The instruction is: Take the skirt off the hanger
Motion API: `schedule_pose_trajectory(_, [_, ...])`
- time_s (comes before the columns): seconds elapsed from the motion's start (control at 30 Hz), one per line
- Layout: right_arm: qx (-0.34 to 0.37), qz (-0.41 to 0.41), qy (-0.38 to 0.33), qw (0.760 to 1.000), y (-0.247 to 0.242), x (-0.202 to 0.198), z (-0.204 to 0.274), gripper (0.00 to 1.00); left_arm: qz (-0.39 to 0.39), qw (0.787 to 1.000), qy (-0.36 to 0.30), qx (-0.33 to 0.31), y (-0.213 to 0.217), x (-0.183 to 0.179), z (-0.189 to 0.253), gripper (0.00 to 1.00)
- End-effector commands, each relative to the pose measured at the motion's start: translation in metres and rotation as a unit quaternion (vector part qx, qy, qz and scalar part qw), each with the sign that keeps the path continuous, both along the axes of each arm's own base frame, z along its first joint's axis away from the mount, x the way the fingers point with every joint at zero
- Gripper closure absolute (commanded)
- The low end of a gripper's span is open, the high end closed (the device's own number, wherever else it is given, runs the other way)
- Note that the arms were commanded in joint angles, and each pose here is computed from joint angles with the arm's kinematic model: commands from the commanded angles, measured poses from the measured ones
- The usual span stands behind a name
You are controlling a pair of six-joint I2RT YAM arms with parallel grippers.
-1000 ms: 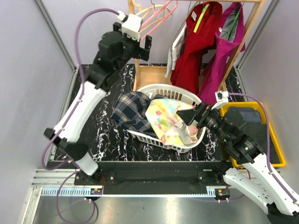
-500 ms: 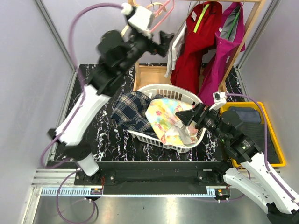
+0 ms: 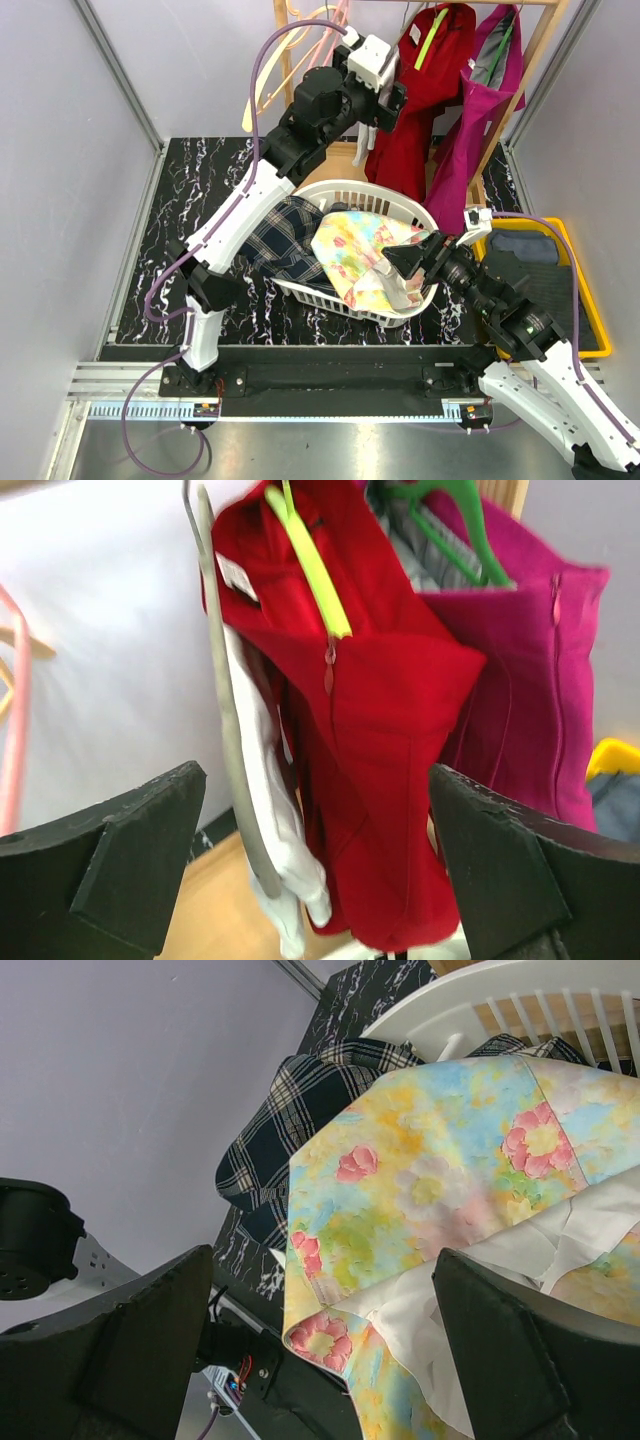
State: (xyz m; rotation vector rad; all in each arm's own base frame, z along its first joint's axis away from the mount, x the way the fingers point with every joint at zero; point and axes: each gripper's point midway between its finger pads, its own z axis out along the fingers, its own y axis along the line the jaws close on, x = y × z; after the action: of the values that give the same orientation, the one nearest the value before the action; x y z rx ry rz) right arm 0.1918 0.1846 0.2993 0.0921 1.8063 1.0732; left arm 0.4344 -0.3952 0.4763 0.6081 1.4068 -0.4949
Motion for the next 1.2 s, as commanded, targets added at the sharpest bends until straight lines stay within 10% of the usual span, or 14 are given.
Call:
schedule_pose_trajectory(0.0, [0.008, -0.010, -0.013, 1.000, -0.003, 0.002, 0.010, 0.00, 0.014, 0.996, -0.064, -0.054, 0.017, -0.003, 0.056, 0.01])
schedule_pose_trajectory(0.27, [0.006, -0.008, -0.007, 1.000, 0.000, 0.003, 0.007, 0.00, 0.028, 0.995, -0.077, -0.057, 0.032, 0.008, 0.060, 0.14])
schedule_pose_trajectory(0.53, [0.007, -0.010, -0.012, 1.000, 0.000, 0.004, 0.014, 0.00, 0.022, 0.996, -0.073, -0.046, 0.030, 0.013, 0.051, 0.70])
schedule_pose_trajectory(0.9, [0.004, -0.014, -0.021, 1.000, 0.000, 0.009, 0.022, 0.00, -0.013, 0.999, -0.044, -0.019, 0.019, 0.005, 0.029, 0.80])
schedule_pose_trajectory(1.03, [0.006, -0.018, -0.032, 0.999, -0.002, 0.009, 0.033, 0.00, -0.025, 0.999, -0.032, -0.006, 0.011, 0.003, 0.016, 0.59])
schedule_pose_trajectory(1.17, [0.010, -0.018, -0.038, 0.999, -0.003, 0.008, 0.039, 0.00, -0.026, 0.999, -0.033, -0.005, 0.009, 0.004, 0.015, 0.68])
